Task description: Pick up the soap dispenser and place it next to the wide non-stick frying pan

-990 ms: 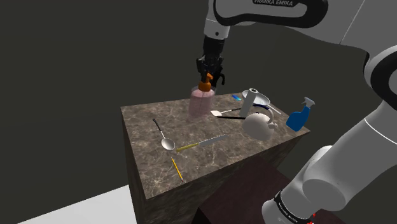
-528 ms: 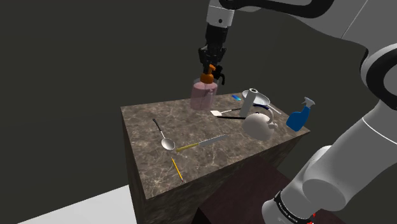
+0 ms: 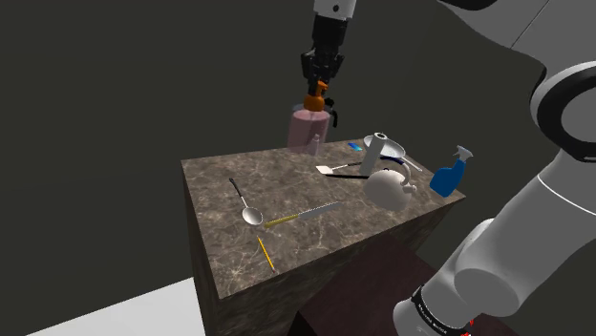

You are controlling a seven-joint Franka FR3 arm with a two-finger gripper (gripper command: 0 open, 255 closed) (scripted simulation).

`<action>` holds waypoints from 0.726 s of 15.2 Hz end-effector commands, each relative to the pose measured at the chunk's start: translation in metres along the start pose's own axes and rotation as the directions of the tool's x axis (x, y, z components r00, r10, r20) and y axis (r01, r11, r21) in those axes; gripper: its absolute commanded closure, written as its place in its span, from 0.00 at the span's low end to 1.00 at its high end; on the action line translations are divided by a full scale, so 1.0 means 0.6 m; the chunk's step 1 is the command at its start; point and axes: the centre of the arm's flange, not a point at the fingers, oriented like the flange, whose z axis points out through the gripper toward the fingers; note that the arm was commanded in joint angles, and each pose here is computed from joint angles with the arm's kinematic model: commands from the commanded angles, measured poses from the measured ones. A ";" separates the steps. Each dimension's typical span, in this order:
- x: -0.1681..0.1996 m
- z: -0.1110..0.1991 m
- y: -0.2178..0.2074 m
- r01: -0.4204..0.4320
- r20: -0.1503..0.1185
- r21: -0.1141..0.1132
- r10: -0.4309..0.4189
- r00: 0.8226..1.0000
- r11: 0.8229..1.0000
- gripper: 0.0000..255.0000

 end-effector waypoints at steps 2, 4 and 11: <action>-0.001 -0.024 0.001 0.000 0.000 0.000 0.000 1.000 1.000 1.00; -0.010 -0.011 0.042 0.000 0.000 0.000 0.000 1.000 1.000 1.00; -0.040 0.033 0.186 0.000 0.000 0.000 0.000 1.000 1.000 1.00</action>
